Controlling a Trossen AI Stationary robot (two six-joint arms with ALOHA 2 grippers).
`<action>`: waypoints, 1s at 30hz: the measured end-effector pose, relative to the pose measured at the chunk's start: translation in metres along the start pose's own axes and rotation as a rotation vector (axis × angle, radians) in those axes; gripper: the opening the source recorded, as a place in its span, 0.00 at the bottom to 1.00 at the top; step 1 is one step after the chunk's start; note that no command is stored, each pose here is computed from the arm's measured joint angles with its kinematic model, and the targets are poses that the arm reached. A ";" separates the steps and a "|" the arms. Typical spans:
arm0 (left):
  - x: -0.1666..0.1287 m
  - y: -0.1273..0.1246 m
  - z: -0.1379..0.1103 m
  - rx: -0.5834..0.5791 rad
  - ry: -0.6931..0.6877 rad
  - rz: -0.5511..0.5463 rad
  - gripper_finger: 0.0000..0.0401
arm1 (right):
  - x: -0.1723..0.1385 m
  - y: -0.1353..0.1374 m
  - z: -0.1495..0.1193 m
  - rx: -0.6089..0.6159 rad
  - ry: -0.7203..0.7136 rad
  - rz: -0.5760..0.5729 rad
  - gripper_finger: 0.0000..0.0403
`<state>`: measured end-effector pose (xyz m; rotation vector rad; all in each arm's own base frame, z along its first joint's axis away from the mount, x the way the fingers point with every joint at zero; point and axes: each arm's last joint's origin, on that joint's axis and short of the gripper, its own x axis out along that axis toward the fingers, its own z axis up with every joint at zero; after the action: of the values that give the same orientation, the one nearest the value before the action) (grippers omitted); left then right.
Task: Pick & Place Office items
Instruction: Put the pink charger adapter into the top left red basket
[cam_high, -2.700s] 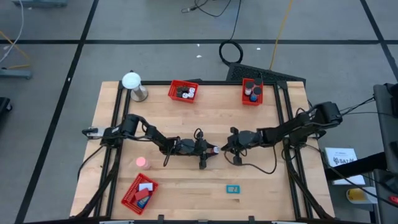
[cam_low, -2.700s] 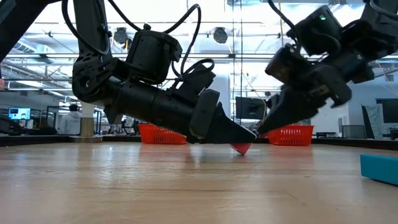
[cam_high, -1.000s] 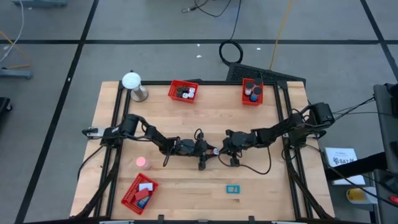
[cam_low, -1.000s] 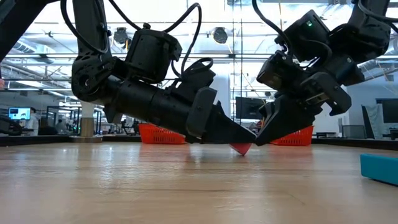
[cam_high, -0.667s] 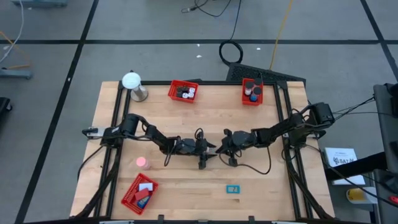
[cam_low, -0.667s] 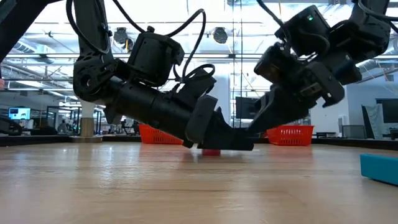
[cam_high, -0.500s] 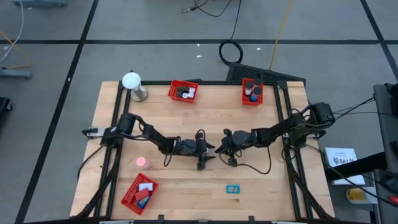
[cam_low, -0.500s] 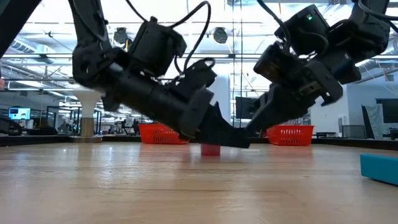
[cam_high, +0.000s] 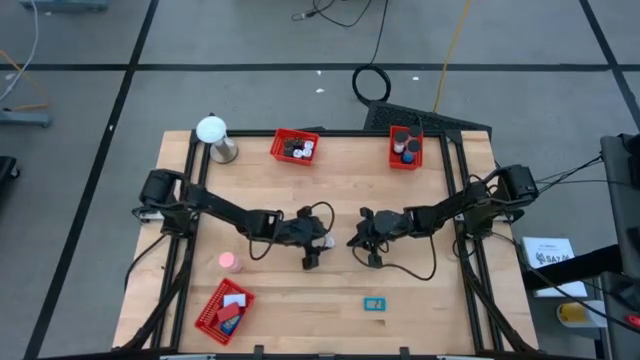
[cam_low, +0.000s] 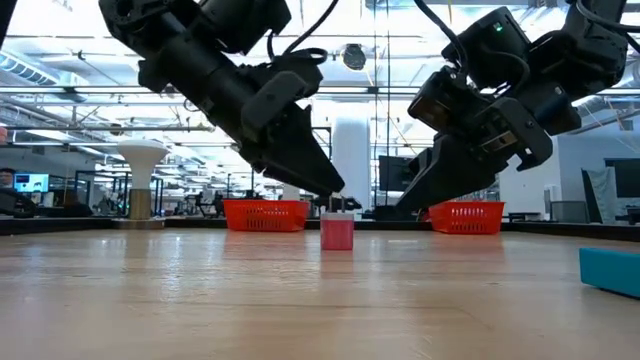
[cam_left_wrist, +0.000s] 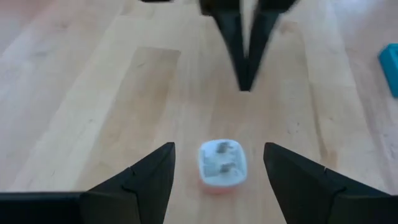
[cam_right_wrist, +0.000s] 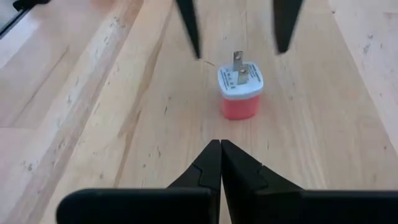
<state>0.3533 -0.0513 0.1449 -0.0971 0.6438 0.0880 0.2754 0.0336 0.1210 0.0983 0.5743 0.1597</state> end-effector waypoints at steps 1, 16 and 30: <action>-0.001 0.000 0.001 -0.007 -0.006 0.012 0.62 | 0.000 0.000 0.000 -0.002 0.001 0.000 0.00; 0.014 -0.007 0.004 -0.025 0.056 0.036 0.62 | 0.000 0.000 0.000 -0.002 0.000 0.000 0.00; 0.031 -0.011 0.007 -0.010 0.160 0.065 0.42 | 0.000 0.000 -0.001 -0.016 0.007 -0.003 0.00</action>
<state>0.3833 -0.0596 0.1330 -0.0930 0.8061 0.1470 0.2746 0.0335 0.1201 0.0808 0.5802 0.1618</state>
